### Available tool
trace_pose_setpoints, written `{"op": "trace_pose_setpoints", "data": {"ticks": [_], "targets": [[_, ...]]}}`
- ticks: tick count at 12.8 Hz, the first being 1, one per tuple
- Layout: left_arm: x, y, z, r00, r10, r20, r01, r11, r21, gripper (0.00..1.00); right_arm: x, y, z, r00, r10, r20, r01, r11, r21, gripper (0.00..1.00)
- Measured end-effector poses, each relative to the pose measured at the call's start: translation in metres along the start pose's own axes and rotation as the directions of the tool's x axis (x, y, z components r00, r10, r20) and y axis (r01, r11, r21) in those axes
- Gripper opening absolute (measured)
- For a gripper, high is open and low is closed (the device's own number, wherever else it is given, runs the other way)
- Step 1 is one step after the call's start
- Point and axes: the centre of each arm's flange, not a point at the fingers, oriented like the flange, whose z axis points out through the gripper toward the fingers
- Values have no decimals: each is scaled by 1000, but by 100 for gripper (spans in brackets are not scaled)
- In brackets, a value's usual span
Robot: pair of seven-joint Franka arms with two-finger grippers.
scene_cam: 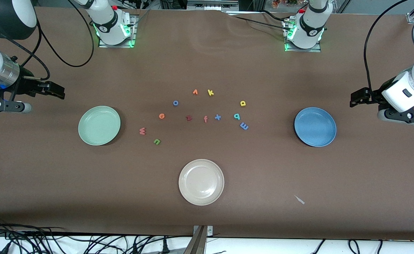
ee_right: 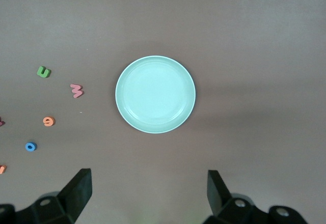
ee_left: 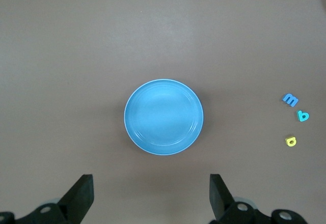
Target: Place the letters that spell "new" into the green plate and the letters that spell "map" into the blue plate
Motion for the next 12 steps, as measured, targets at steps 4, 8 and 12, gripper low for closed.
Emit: {"op": "trace_pose_setpoints", "data": {"ticks": [4, 8, 12], "targets": [[0, 0, 0, 1000, 0, 0, 0, 1000, 0, 100, 1, -1, 3, 1000, -2, 5, 2, 1000, -1, 100], [3, 26, 5, 999, -47, 13, 47, 999, 0, 100, 7, -19, 17, 999, -28, 29, 28, 1000, -9, 100], [23, 124, 53, 988, -145, 61, 145, 989, -6, 100, 5, -53, 24, 996, -83, 39, 84, 996, -15, 100]]}}
